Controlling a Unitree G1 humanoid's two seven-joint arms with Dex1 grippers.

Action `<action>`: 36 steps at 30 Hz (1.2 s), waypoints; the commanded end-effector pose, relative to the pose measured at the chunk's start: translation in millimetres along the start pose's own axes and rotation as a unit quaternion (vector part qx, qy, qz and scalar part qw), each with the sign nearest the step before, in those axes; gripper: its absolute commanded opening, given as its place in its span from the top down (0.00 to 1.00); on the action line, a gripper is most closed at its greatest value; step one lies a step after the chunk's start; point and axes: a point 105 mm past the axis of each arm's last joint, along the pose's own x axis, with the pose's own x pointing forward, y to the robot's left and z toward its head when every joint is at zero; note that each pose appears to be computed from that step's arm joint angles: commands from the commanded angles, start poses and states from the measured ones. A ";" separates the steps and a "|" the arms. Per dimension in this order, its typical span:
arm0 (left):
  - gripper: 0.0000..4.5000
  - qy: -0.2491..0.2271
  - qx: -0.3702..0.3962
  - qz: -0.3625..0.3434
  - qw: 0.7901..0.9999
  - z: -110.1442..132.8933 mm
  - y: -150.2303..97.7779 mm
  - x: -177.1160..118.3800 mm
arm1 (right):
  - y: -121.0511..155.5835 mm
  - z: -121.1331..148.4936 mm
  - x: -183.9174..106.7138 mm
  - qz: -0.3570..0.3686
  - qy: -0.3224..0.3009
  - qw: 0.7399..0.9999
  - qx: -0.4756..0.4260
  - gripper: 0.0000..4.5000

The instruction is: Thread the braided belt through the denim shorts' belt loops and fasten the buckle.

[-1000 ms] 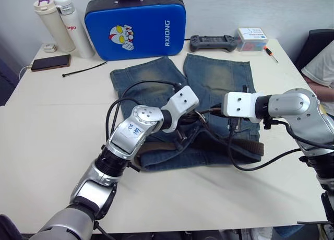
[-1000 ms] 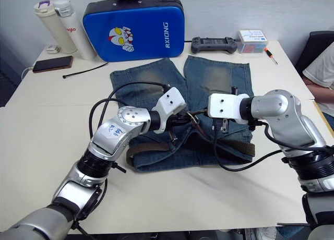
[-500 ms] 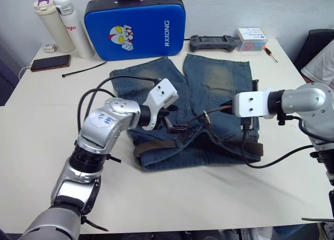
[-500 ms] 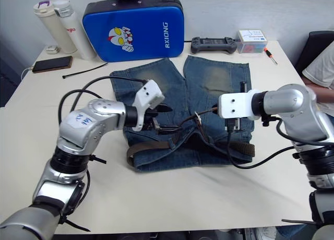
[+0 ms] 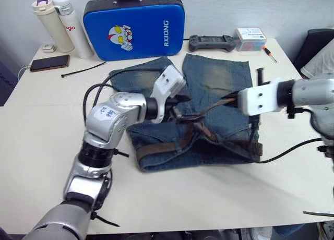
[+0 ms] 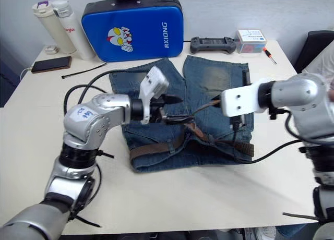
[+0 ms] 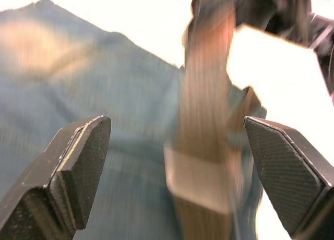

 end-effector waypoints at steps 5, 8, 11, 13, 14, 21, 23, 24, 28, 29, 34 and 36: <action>0.01 0.003 0.016 0.000 1.000 6.9 -11.9 23.4 | -22.3 -10.5 -13.4 -0.055 0.044 0.997 0.033 1.00; 0.01 0.032 0.031 0.018 0.999 -4.3 -8.6 26.1 | -23.0 -13.0 -14.7 -0.061 0.050 0.996 0.047 1.00; 0.17 0.040 0.024 0.031 0.998 -9.6 -5.1 26.6 | -23.1 -10.8 -14.8 -0.064 0.042 0.995 0.063 1.00; 0.34 0.041 0.021 0.031 0.998 -10.7 -5.0 26.9 | -23.0 -8.8 -14.5 -0.064 0.039 0.995 0.067 1.00; 0.44 0.042 0.022 0.031 0.998 -11.1 -5.0 27.0 | -22.8 -8.4 -14.5 -0.064 0.040 0.995 0.068 1.00; 0.99 0.024 -0.003 0.031 0.999 -6.5 -3.8 29.6 | -17.7 -8.1 -12.3 -0.060 0.036 0.993 0.098 1.00; 0.99 0.021 -0.009 0.033 0.999 -6.0 -3.0 29.8 | -14.4 -6.1 -10.2 -0.057 0.028 0.991 0.120 1.00; 0.99 0.019 -0.015 0.033 0.999 -6.1 -2.9 29.6 | -13.7 -2.9 -9.8 -0.059 0.020 0.991 0.117 1.00; 1.00 -0.011 -0.078 0.025 0.997 -2.1 -3.4 27.2 | -7.3 -0.6 -13.3 -0.068 0.003 0.983 0.170 0.61; 1.00 -0.009 -0.090 0.029 0.995 -4.2 -1.9 25.1 | -5.5 -1.8 -16.1 -0.068 0.005 0.980 0.185 0.51; 1.00 -0.007 -0.174 0.055 0.983 -14.8 2.7 12.4 | -4.8 4.5 -43.1 -0.063 -0.017 0.949 0.310 0.01; 1.00 -0.007 -0.214 0.055 0.975 -22.7 1.5 8.5 | 3.8 4.1 -48.3 -0.041 -0.023 0.928 0.370 0.01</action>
